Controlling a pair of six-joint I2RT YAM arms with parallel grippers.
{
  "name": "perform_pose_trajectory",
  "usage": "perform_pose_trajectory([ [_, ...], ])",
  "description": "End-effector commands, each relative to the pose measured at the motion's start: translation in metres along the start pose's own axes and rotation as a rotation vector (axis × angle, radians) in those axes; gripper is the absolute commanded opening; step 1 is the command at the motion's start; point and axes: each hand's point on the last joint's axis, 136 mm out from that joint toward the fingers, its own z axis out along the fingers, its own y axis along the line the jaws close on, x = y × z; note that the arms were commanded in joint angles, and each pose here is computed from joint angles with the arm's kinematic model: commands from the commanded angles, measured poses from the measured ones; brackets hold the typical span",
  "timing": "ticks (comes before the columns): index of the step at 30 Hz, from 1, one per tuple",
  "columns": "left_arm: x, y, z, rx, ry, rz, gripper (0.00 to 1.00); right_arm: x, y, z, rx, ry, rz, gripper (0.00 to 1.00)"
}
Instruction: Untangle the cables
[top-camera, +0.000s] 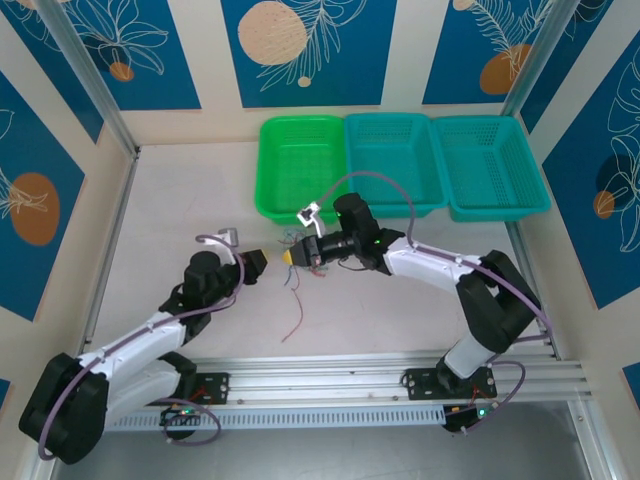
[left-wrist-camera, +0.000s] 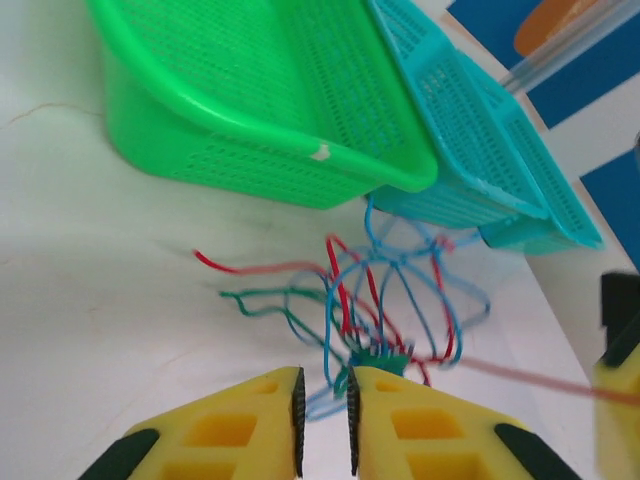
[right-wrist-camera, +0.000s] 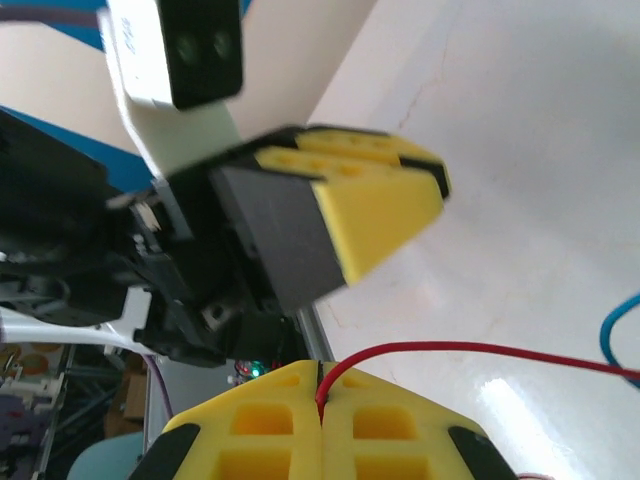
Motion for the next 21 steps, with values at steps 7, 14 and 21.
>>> perform_pose_trajectory([
  [7, 0.037, 0.009, 0.012, -0.053, 0.257, -0.209, 0.67, 0.058, -0.032, 0.002, 0.076, 0.149, 0.038, 0.00],
  [14, 0.058, -0.005, 0.043, -0.024, 0.392, -0.225, 0.91, 0.092, -0.047, -0.014, 0.153, 0.183, 0.055, 0.00],
  [21, 0.101, 0.014, 0.063, -0.119, 0.536, -0.212, 0.70, 0.103, -0.058, -0.019, 0.186, 0.189, 0.089, 0.00],
])
